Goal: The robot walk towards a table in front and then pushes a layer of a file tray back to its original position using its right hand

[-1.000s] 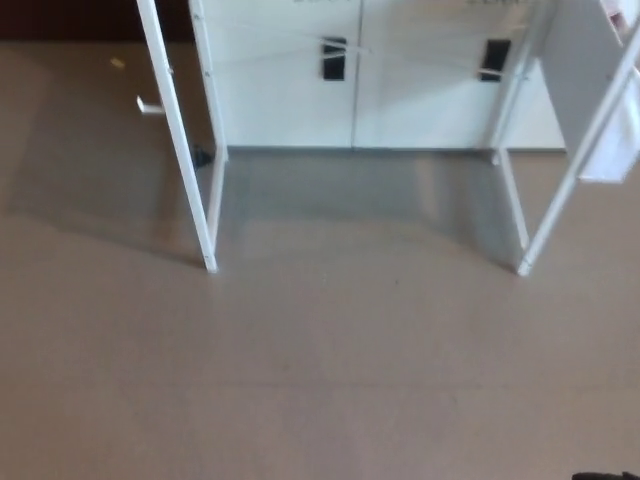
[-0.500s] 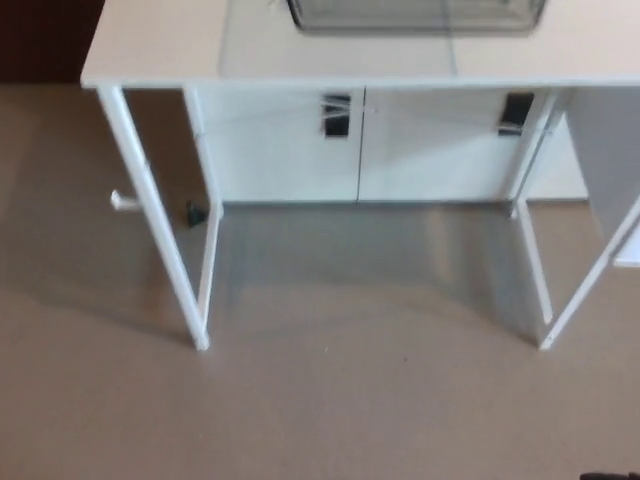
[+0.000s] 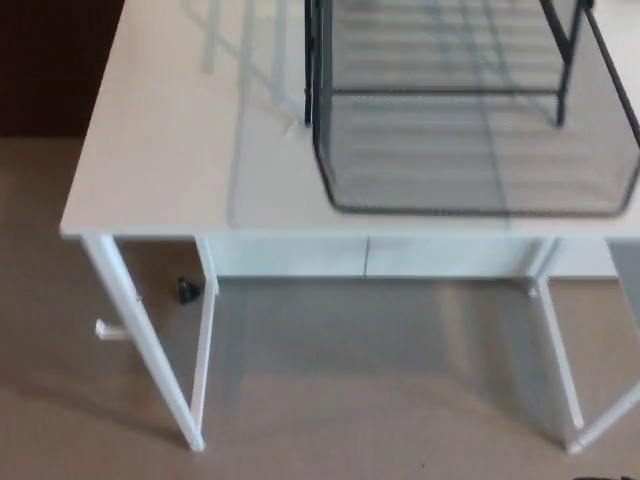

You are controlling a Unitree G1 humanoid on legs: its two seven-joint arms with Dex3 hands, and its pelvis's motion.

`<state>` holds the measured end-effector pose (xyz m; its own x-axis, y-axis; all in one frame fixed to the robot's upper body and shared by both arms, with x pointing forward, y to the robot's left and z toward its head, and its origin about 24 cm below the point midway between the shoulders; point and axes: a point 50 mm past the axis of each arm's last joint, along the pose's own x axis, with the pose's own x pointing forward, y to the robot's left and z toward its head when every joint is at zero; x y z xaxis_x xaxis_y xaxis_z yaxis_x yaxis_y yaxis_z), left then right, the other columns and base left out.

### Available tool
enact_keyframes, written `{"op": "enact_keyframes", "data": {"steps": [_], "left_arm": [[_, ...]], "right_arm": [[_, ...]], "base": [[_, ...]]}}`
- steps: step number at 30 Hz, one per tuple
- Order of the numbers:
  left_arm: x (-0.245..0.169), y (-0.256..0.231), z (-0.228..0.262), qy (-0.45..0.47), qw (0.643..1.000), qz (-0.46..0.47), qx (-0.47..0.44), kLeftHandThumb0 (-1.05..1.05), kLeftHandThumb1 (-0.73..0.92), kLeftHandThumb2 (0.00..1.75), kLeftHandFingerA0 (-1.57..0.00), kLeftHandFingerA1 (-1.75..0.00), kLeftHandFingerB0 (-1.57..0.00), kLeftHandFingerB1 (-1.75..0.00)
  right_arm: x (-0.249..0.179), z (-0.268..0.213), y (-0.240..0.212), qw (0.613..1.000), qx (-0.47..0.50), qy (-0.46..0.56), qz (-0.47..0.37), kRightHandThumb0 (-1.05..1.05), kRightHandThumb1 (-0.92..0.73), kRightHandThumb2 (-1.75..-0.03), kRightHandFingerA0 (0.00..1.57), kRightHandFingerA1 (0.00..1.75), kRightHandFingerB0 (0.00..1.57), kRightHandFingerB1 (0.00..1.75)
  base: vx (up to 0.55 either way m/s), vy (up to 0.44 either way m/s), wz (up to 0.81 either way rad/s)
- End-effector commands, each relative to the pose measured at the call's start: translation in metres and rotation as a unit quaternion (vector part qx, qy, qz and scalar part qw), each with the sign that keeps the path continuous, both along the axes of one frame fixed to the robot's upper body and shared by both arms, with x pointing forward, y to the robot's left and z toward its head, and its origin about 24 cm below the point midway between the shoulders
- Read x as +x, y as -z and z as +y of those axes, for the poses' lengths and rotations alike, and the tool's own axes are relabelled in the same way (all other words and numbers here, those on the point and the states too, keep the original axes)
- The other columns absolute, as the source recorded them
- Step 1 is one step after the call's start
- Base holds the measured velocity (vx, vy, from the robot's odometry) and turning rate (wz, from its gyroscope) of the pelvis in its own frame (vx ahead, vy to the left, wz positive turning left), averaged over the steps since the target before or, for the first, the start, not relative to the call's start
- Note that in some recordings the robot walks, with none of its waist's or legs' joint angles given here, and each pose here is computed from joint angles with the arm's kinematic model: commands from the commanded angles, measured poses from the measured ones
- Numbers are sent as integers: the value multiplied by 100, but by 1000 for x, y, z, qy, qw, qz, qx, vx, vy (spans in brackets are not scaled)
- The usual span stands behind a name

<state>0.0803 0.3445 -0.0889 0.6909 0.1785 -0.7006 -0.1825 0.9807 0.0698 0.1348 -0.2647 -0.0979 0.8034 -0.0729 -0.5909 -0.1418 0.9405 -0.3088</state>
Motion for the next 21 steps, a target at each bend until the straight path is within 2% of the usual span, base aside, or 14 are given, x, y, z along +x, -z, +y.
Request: {"op": "enact_keyframes", "data": {"steps": [1, 6, 7, 10, 11, 16, 17, 21], "left_arm": [[4, -5, 5, 2, 1000, -20, 7, -8, 49, 54, -56, -50, -40, -40], [5, -5, 5, -5, 1000, -15, 11, -7, 50, 54, -58, -50, -42, -40], [4, -4, 5, -7, 1000, -16, 7, -6, 49, 54, -58, -51, -41, -40], [2, -4, 5, -9, 1000, -13, 7, -6, 49, 53, -59, -50, -42, -40], [0, -4, 5, -9, 1000, -13, 8, -5, 49, 53, -60, -50, -43, -40], [-2, -5, 6, -4, 1000, -17, 13, -7, 48, 54, -59, -51, -41, -40], [-1, -5, 7, -5, 1000, -17, 14, -8, 47, 54, -60, -50, -42, -40], [2, -6, 8, -8, 1000, -21, 11, -7, 47, 53, -60, -50, -42, -40]], "right_arm": [[8, -4, -2, 1000, -19, -2, -3, -35, -50, -55, 72, 43, 50, 39], [11, -3, -3, 1000, -16, -4, -6, -34, -50, -55, 71, 44, 50, 39], [10, -3, -3, 1000, -13, -3, -7, -41, -43, -70, 65, 54, 45, 48], [8, -4, -2, 1000, -12, -5, -6, -43, -43, -71, 64, 55, 43, 48], [7, -3, -2, 1000, -10, -5, -7, -33, -51, -55, 72, 44, 49, 39], [10, 0, -3, 1000, -22, -13, -5, -34, -51, -55, 72, 43, 48, 38], [12, 0, -4, 1000, -21, -13, -6, -42, -43, -70, 66, 54, 44, 48], [17, 1, -5, 1000, -21, -16, -10, -43, -43, -71, 66, 54, 45, 48]], "base": [[450, -28, 34], [398, -26, 4], [356, -23, -8], [353, -2, -25], [234, 144, -30], [268, 206, -16], [212, 207, -4], [50, 49, 0]]}}
